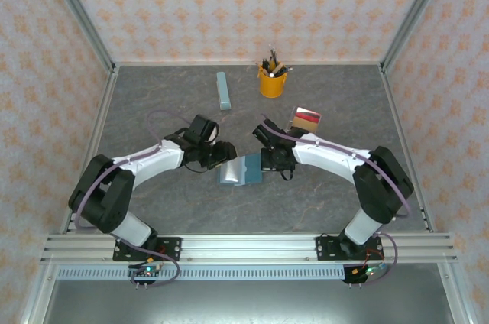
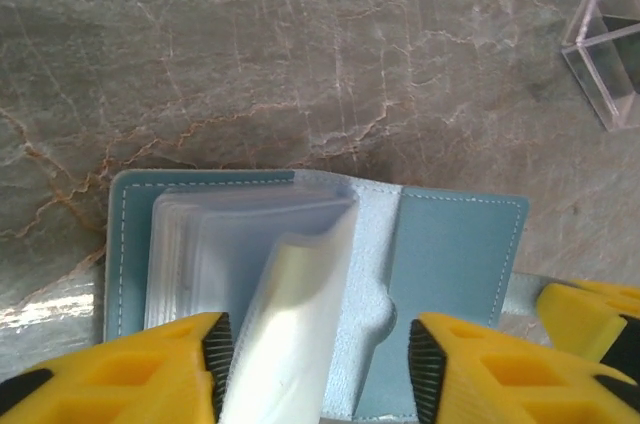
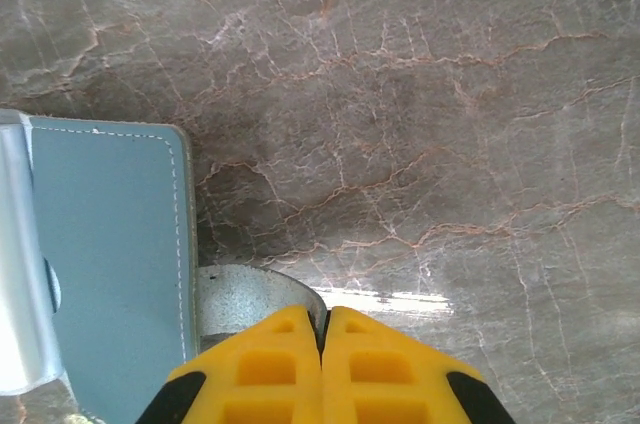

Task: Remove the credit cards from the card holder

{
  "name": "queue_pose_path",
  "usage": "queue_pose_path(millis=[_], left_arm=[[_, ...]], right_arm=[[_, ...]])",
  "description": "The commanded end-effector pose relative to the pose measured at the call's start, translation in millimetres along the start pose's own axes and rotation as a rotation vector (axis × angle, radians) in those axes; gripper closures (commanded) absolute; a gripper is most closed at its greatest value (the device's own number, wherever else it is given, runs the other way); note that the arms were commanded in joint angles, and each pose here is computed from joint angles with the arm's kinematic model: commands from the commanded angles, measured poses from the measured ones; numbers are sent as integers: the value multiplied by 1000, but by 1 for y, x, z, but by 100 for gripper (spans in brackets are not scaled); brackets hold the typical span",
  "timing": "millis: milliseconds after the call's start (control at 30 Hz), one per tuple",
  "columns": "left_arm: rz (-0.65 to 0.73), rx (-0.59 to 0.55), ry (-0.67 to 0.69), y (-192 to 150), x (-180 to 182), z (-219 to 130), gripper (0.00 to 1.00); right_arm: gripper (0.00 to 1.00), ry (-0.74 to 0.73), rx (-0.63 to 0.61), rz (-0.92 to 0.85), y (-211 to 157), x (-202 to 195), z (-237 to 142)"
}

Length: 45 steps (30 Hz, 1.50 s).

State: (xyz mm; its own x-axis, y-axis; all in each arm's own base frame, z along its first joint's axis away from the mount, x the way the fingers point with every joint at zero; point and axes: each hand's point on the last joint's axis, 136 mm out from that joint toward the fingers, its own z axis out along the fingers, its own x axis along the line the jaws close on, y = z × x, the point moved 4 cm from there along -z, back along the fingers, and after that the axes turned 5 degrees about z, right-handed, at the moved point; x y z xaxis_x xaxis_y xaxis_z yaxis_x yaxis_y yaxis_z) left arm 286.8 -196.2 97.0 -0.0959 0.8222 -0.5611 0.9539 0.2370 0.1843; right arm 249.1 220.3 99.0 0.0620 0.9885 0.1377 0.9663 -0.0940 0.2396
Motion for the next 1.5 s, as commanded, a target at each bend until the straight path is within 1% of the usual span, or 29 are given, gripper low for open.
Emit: queue_pose_path(millis=[0,100,133,267,367,433,500,567,667,767,867,967,1067,1233,1367,1467], left_arm=[[31,-5,26,4,-1,2,44],[35,23,-2,2,-3,8,45],[37,32,-23,1,-5,10,49],[52,51,-96,0,-15,11,58],[75,59,-124,-1,-20,9,62],[84,70,-168,-2,-26,10,64],[95,84,-241,-4,-36,9,65],[108,95,-301,-6,-45,8,63],[139,115,-354,-11,-53,7,60],[152,137,-391,-15,-59,11,58],[163,155,-387,-18,-59,20,59],[158,161,-365,-18,-53,29,62],[153,166,-306,-18,-43,38,65],[146,172,-274,-18,-35,49,72],[139,170,-246,-16,-32,53,73],[139,184,-228,-15,-31,56,71]], right_arm=[[100,-30,-11,3,4,-3,5],[100,-31,-12,7,3,-4,6],[100,-33,-11,10,3,-4,7],[100,-35,-9,18,4,-3,9],[100,-38,-12,25,4,-3,9],[100,-37,-13,35,5,-4,9],[100,-36,-13,45,4,-4,10],[100,-36,-12,63,3,-4,10],[98,-8,-10,101,2,-2,11],[94,23,-7,136,1,1,11],[93,23,-14,170,2,1,9],[90,24,-36,205,6,1,5],[86,25,-64,238,9,-1,-4],[75,59,-137,283,16,-4,-30],[63,124,-176,291,19,-3,-48],[58,181,-184,277,20,3,-56]])
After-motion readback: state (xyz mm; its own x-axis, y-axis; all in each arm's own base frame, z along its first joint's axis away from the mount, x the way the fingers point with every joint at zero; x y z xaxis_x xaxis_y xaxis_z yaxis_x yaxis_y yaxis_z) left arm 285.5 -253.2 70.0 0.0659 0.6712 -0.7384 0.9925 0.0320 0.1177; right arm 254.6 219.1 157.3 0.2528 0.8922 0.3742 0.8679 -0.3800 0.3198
